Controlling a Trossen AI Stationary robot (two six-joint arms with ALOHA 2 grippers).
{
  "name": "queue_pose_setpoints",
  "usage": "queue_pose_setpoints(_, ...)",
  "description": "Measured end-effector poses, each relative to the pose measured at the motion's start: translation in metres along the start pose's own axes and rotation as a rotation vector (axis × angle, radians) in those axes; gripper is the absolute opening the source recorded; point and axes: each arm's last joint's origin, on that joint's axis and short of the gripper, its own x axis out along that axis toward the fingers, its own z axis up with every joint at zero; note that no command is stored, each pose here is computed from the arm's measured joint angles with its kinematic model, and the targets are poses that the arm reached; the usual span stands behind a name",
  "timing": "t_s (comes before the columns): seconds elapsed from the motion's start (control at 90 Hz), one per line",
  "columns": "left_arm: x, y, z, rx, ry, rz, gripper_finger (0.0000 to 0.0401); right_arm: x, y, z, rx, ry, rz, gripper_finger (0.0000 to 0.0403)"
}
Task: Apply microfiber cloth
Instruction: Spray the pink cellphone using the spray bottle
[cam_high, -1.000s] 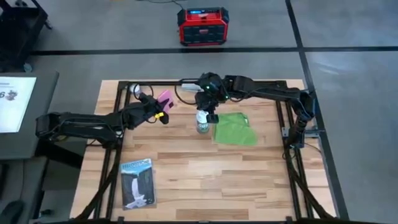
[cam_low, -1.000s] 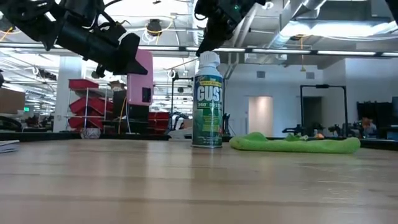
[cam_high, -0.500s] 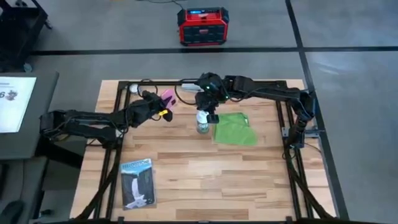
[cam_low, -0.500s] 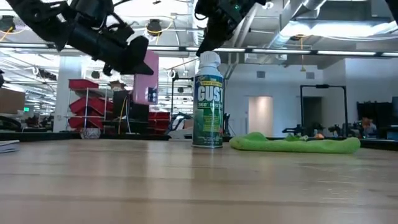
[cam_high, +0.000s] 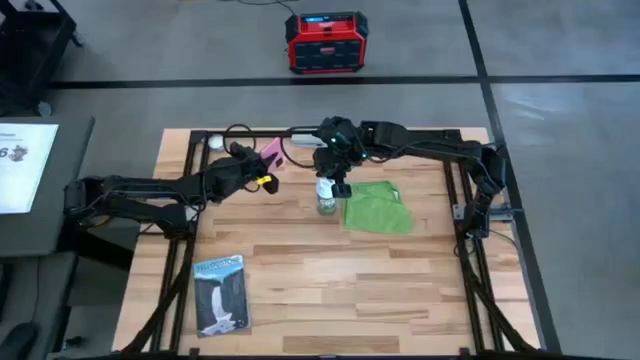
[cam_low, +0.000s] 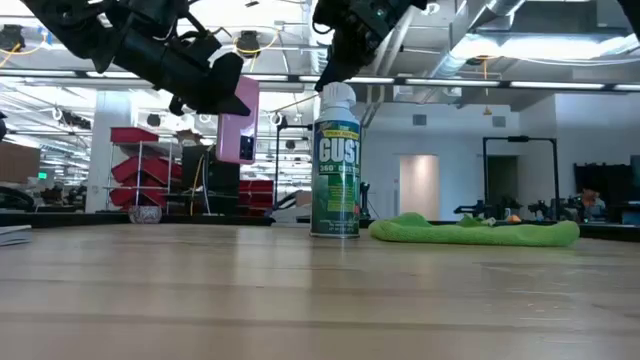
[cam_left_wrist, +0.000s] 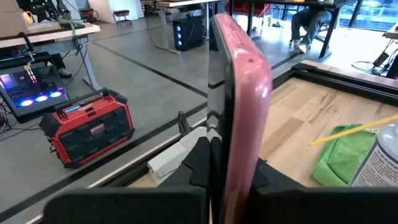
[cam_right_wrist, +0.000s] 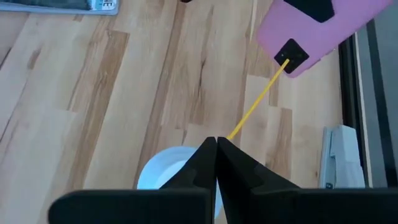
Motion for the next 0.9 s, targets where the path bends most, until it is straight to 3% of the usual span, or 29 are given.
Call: queue_pose_setpoints(0.9, -0.0001, 0.0002, -0.0008, -0.006, 0.009, 0.001, 0.0002, 0.0030, -0.0030, -0.0046, 0.022, 0.002, 0.032, 0.0000)
